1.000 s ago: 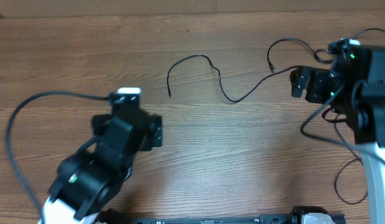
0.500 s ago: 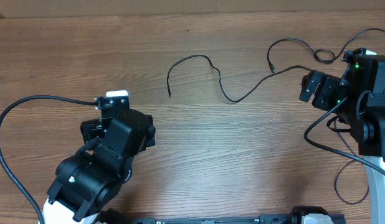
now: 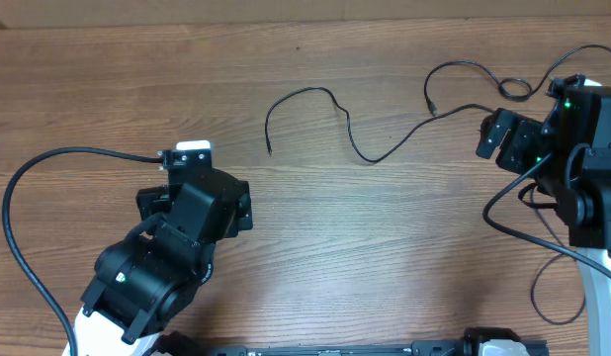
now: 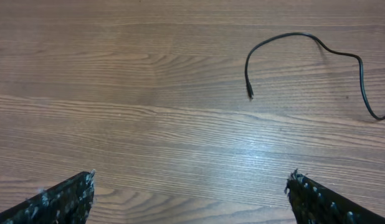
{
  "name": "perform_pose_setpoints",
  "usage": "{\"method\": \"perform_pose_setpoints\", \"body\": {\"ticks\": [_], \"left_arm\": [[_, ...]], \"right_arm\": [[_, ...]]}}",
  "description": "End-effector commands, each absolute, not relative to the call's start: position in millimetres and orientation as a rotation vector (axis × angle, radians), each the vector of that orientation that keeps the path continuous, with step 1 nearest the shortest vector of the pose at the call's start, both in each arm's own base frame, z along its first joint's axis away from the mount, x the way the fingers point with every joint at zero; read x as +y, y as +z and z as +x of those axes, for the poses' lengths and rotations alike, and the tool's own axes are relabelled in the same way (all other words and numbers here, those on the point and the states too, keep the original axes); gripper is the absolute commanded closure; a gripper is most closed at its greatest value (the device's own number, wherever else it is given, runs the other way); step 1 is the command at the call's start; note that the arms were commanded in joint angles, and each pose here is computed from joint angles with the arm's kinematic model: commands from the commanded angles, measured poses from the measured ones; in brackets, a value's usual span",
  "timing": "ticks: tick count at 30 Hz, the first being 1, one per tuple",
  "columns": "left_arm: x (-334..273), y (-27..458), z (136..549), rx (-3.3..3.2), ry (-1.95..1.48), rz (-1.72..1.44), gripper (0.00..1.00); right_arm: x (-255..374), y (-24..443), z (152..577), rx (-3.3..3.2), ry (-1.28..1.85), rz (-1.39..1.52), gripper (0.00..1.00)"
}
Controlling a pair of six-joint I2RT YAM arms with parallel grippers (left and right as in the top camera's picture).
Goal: Untangle cables
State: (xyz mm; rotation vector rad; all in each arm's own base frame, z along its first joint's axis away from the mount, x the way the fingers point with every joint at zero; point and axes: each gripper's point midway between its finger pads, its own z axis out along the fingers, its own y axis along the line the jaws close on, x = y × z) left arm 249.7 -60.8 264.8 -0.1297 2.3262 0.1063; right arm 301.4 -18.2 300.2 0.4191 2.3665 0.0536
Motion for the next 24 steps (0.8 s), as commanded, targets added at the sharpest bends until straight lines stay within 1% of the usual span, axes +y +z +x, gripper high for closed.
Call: {"method": "perform_pose_setpoints", "body": {"ticks": [1,5,9,11,15,20,24], "left_arm": [[-67,268,250,2.328,0.056,-0.140,0.00],[-68,267,250,2.331,0.047,-0.137,0.01],[-68,267,250,2.331,0.047,-0.137,0.00],[-68,267,250,2.332,0.048,-0.137,0.00],[-68,267,250,2.333,0.047,-0.137,0.01],[-73,265,249,2.345,0.020,-0.126,0.00],[-74,264,251,2.347,0.021,-0.126,0.00]], "right_arm": [[-19,308,302,2.336,0.064,0.422,0.00],[-28,311,314,2.297,0.008,0.443,0.00],[-30,309,345,2.260,0.009,0.440,0.00],[-33,298,360,2.273,-0.013,0.450,0.00],[-45,272,378,2.323,-0.106,0.487,0.00],[-52,258,389,2.342,-0.160,0.505,0.00],[-69,262,387,2.296,-0.264,0.585,0.00]]}}
